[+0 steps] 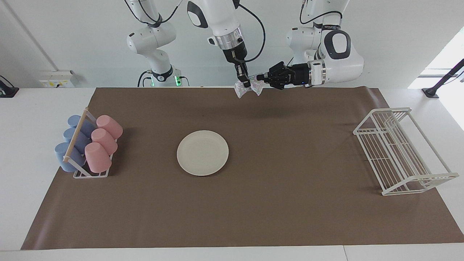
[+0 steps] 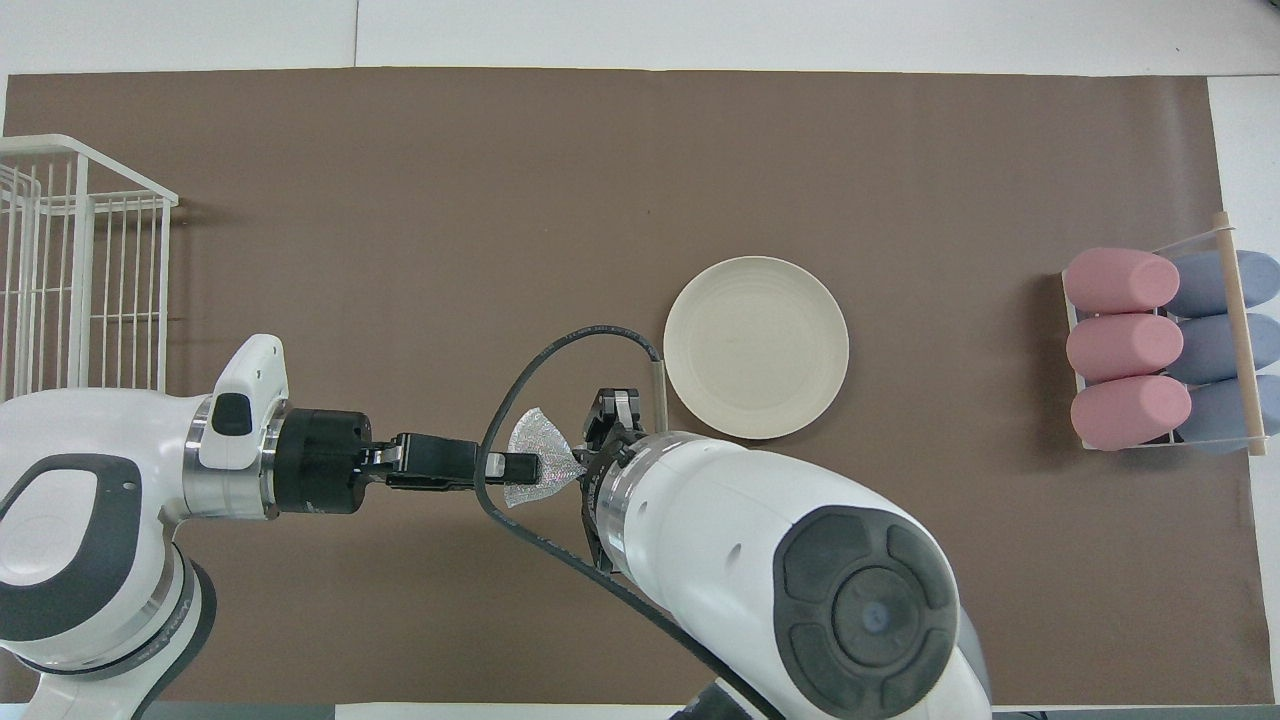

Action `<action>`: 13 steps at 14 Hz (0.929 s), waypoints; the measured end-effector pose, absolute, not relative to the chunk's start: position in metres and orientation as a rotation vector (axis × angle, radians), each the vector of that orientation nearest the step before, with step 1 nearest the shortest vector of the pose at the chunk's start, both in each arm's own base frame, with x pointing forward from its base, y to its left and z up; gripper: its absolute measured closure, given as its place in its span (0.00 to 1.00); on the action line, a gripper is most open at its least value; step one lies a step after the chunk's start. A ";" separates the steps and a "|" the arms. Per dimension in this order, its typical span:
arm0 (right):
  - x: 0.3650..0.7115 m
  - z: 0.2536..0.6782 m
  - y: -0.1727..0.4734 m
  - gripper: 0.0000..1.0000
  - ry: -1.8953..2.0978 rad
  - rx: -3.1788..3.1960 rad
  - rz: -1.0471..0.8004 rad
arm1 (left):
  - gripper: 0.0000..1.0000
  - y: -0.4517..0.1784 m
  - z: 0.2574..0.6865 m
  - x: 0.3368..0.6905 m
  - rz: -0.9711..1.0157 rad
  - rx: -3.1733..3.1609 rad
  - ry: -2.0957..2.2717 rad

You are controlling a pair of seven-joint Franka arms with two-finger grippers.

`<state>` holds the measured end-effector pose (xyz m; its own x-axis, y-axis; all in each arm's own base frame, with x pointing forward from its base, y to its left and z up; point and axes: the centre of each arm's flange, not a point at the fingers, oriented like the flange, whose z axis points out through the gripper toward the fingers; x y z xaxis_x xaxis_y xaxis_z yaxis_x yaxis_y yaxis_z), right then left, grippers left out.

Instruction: Wipe plate with sponge

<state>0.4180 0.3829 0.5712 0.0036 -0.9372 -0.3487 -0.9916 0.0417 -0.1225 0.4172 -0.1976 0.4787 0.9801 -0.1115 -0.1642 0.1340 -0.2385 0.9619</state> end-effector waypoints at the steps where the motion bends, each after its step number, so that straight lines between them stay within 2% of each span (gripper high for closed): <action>1: 0.418 0.571 0.382 0.90 1.991 -1.955 0.226 | 0.67 -0.197 0.479 0.416 -0.251 1.830 0.021; 2: 0.419 0.570 0.381 0.90 1.990 -1.956 0.224 | 0.53 -0.196 0.480 0.415 -0.264 1.854 0.023; 4: 0.427 0.566 0.372 0.90 1.970 -1.984 0.209 | 0.32 -0.193 0.481 0.414 -0.287 1.909 0.024; 7: 0.462 0.536 0.327 0.90 1.899 -2.103 0.157 | 0.00 -0.181 0.485 0.418 -0.310 2.023 0.039; 10: 0.503 0.468 0.287 0.90 1.795 -2.217 0.099 | 0.00 -0.155 0.485 0.427 -0.301 2.149 0.065; 13: 0.520 0.394 0.269 0.90 1.766 -2.250 0.060 | 0.00 -0.134 0.482 0.432 -0.294 2.342 0.023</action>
